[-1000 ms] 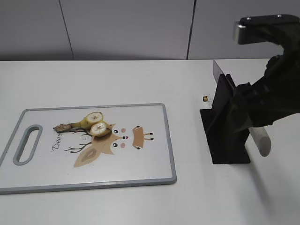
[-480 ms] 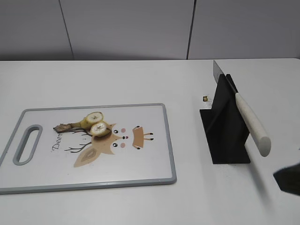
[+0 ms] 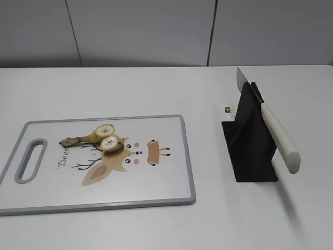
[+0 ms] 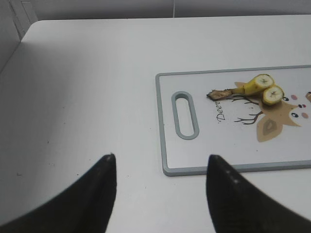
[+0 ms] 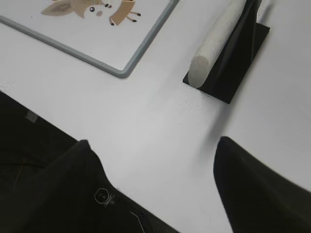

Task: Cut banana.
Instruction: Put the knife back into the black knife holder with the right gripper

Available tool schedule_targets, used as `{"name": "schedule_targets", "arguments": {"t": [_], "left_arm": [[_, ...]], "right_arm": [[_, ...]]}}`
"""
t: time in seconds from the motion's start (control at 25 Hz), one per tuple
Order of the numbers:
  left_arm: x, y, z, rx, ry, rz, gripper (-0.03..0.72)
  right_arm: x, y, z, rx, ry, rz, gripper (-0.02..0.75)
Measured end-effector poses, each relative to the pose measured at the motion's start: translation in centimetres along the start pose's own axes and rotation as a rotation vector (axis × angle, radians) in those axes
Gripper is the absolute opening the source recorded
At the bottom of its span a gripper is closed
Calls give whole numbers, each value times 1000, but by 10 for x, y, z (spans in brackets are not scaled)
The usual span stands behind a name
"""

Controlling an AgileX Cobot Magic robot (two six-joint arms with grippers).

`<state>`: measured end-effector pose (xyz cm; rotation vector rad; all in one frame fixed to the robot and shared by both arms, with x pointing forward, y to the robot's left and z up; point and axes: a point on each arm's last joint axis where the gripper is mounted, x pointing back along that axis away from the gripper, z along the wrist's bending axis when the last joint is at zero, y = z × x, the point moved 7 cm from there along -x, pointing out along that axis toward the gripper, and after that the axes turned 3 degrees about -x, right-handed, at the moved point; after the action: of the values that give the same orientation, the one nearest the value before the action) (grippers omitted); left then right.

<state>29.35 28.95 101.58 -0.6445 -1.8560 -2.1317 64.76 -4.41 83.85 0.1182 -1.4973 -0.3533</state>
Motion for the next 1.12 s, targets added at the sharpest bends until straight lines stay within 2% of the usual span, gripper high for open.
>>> {"name": "schedule_targets", "arguments": {"t": [1.12], "left_arm": [[0,0,0,0,0,0,546]], "right_arm": [[0,0,0,0,0,0,222]]}}
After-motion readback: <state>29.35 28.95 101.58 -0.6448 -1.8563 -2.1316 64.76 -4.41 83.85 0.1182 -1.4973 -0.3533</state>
